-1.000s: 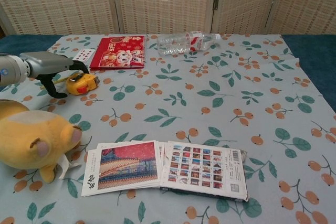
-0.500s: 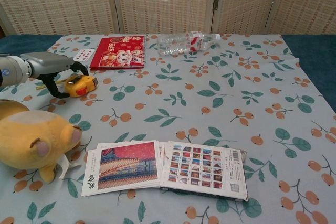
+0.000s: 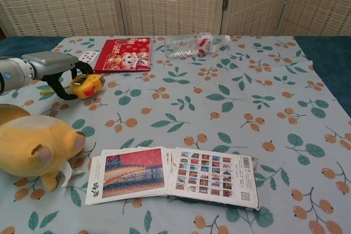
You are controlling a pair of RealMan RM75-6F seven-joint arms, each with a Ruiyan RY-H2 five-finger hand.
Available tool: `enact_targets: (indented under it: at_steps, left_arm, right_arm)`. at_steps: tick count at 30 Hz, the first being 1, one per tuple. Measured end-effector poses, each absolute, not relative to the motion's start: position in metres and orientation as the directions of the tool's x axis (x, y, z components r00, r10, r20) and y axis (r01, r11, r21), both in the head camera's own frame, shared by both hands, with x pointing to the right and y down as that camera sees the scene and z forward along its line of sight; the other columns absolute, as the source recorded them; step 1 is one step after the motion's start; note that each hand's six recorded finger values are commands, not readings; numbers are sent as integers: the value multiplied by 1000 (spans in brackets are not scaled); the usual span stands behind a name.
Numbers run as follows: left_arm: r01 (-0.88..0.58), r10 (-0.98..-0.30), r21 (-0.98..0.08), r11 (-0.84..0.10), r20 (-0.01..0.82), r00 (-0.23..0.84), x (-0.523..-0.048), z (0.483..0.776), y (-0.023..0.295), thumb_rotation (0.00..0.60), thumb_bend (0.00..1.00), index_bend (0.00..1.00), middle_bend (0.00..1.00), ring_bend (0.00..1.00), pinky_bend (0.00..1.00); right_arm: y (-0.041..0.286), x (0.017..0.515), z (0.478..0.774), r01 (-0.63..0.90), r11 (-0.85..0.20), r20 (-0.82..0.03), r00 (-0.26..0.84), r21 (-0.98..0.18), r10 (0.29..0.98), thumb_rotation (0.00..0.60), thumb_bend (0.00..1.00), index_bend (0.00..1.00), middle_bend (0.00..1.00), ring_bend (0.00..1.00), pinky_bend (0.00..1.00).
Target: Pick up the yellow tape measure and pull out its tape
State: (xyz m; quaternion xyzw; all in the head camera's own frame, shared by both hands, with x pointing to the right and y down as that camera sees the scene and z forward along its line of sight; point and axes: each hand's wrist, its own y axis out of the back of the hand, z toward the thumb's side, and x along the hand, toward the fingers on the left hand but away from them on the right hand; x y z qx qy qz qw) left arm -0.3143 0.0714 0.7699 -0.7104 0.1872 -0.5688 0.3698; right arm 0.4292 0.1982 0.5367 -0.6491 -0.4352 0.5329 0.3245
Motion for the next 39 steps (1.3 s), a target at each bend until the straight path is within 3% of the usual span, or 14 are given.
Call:
enact_targets:
  at_steps: [6, 12, 25, 39]
  left_arm:
    - [66, -721, -781, -621, 602, 343, -298, 752, 74, 600, 408, 536, 447, 423, 103]
    - [-3, -719, -791, -612, 555, 418, -268, 731, 87, 600, 409, 536, 451, 428, 106]
    - [-51, -698, -816, -575, 457, 551, -191, 672, 110, 600, 409, 542, 462, 437, 108]
    - [-105, -707, -814, -572, 425, 565, -160, 655, 111, 600, 410, 548, 470, 445, 111]
  right_arm:
    - [195, 413, 535, 271, -442, -430, 107, -855, 897, 600, 395, 157, 135, 116, 0]
    - [181, 378, 535, 321, -467, -419, 210, -824, 883, 600, 394, 317, 57, 73, 0]
    - [153, 301, 558, 352, -578, -456, 372, -736, 808, 600, 394, 335, 0, 29, 0]
    - [128, 229, 590, 334, -658, -491, 463, -675, 738, 600, 395, 344, 0, 21, 0]
